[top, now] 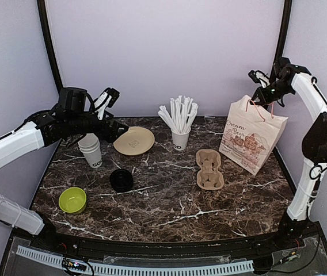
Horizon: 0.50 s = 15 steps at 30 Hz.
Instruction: Pack the takeout coffee
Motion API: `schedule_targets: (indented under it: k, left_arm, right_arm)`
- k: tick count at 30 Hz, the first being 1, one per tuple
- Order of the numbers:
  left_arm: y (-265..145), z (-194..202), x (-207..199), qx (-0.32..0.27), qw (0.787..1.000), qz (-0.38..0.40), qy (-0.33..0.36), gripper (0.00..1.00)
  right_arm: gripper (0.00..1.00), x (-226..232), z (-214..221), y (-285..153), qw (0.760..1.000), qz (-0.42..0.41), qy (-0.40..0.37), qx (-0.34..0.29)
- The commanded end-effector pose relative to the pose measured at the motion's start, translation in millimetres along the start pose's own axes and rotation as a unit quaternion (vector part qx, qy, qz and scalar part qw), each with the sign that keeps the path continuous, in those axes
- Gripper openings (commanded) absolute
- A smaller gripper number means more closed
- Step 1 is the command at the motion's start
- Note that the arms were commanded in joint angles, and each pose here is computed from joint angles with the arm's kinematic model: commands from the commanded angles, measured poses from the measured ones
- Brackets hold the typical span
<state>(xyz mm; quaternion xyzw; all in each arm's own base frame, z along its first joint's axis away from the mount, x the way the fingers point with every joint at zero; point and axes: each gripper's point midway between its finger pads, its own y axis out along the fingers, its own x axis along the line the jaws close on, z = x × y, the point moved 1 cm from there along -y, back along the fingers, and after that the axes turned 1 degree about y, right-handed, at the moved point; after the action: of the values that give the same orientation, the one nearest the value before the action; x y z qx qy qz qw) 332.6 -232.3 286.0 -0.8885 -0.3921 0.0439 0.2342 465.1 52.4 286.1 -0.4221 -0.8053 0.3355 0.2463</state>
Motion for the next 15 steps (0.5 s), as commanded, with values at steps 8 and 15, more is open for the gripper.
schedule_targets:
  k: [8, 15]
  left_arm:
    - [-5.2, 5.8, 30.5, 0.081, 0.991, -0.092, -0.055, 0.78]
    - [-26.9, 19.2, 43.1, 0.146, 0.974, -0.143, -0.098, 0.69]
  right_arm:
    - [0.49, 5.5, -51.4, -51.3, 0.995, 0.029, -0.019, -0.095]
    - [0.59, 35.2, -43.6, -127.9, 0.983, 0.091, -0.041, -0.152]
